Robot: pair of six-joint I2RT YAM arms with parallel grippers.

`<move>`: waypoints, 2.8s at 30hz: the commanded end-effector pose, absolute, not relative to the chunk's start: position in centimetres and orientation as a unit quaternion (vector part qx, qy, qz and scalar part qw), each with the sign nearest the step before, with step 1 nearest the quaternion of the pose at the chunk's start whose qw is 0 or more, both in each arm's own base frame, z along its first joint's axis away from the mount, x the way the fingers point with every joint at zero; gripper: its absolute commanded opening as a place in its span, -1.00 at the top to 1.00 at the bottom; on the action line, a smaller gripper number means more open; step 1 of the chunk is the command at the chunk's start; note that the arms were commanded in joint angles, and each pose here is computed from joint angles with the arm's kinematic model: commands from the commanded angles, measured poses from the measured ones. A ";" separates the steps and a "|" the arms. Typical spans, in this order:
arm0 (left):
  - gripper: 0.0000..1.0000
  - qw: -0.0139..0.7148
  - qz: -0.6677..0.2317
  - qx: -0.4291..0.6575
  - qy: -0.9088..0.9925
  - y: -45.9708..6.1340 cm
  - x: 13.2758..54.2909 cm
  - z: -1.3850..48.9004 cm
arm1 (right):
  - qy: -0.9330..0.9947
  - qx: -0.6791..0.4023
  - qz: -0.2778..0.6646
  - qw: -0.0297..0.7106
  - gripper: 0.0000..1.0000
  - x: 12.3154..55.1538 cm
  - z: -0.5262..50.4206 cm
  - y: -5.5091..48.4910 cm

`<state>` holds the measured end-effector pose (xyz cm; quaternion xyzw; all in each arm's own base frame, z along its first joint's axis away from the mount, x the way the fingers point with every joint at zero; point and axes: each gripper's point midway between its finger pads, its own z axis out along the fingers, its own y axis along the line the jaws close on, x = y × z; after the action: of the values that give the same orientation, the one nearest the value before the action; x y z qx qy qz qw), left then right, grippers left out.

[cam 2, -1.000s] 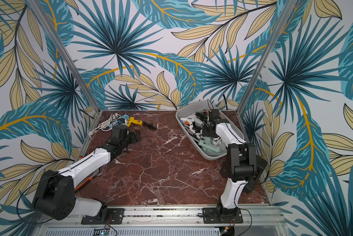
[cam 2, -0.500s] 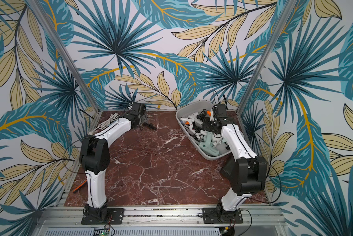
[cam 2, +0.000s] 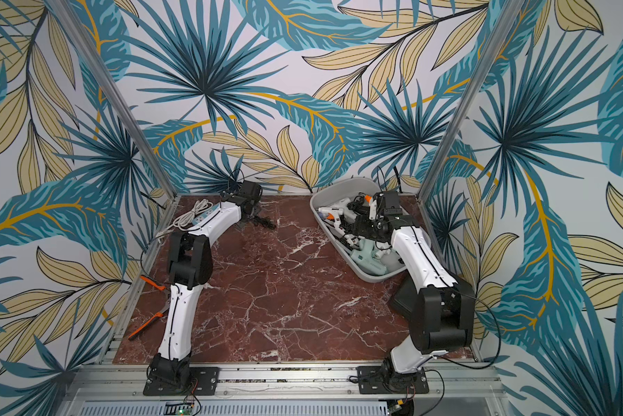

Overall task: Put the hot melt glue gun into the storage box
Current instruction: Pick up the hot melt adhesive gun from the center of the board.

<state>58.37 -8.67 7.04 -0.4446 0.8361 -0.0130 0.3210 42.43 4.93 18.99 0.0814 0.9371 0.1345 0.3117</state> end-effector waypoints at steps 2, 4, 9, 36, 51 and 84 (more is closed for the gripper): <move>-0.56 0.323 -0.044 -0.483 0.813 -8.8 59.7 6.4 | 0.931 0.075 0.147 0.324 -0.39 42.1 19.7 5.6; -0.53 0.323 -0.053 -0.487 0.810 -9.0 60.2 6.0 | 0.933 0.074 0.147 0.322 -0.39 42.0 19.6 5.6; -0.51 0.324 -0.062 -0.498 0.802 -9.2 61.2 5.3 | 0.935 0.068 0.148 0.314 -0.39 41.9 19.0 6.1; 0.31 0.244 0.069 -0.618 0.744 -5.7 53.3 2.4 | 0.932 0.064 0.119 0.337 -0.39 41.2 20.2 6.6; 0.24 0.203 0.041 -0.652 0.730 -3.7 51.9 -0.1 | 0.925 0.081 0.107 0.356 -0.39 40.2 21.6 5.9; 1.00 0.540 -0.214 0.032 0.814 -27.2 56.8 30.4 | 0.902 0.166 0.040 0.397 -0.56 38.6 23.0 2.3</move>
<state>56.89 -22.98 25.27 -0.0879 0.8561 -0.1520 0.4860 38.95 2.65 23.31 0.1541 0.9050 0.0474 0.3936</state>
